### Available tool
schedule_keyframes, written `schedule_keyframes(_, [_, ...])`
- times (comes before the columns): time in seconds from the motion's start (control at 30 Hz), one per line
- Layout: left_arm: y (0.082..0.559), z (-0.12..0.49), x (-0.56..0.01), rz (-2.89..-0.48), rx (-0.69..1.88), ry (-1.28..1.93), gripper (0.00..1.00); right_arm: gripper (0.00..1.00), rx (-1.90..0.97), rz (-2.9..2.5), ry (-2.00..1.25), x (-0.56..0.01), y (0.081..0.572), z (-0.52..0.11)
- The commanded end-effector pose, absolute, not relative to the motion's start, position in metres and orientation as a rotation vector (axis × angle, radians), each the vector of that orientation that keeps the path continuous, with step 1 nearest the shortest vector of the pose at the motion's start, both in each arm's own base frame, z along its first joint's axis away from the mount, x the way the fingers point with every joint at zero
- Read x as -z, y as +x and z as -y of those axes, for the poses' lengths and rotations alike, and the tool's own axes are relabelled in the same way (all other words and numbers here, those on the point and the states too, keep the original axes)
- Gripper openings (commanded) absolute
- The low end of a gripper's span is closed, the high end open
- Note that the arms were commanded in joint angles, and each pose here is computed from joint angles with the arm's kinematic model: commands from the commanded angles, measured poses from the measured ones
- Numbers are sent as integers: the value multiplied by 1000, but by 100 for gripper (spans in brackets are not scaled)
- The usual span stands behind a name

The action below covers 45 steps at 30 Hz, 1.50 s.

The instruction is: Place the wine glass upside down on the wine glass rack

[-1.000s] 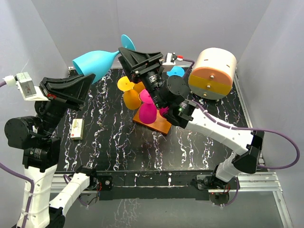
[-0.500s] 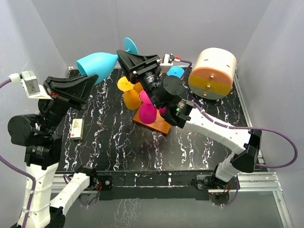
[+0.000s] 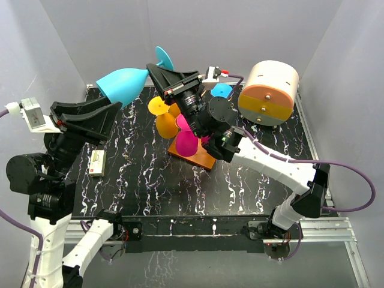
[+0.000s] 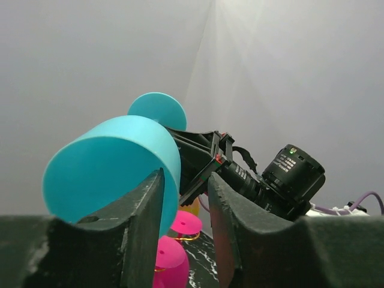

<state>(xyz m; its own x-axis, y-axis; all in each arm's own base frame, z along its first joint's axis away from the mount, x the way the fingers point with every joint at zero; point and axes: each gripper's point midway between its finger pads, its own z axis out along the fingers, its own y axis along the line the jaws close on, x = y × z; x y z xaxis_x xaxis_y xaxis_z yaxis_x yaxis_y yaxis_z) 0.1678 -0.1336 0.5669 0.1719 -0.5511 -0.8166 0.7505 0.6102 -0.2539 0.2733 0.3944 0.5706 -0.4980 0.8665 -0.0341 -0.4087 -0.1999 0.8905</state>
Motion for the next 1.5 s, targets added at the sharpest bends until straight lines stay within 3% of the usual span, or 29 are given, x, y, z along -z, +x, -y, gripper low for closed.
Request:
schedule_keyframes(0.0, [164, 119, -569, -1060, 887, 141, 37, 0, -1794, -1011, 587, -600, 263, -367])
schedule_keyframes(0.37, [166, 17, -530, -1137, 641, -520, 48, 0, -1404, -1014, 163, -576, 248, -376])
schedule_keyframes(0.77, [187, 62, -541, -1170, 1068, -641, 55, 0, -1270, -918, -330, -548, 209, -413])
schedule_keyframes(1.1, [203, 98, -540, -1363, 1148, -559, 61, 0, -1117, -903, -588, -519, 206, -440])
schedule_keyframes(1.47, [223, 119, -514, -1480, 1215, -552, 58, 0, -1025, -938, -622, -503, 219, -447])
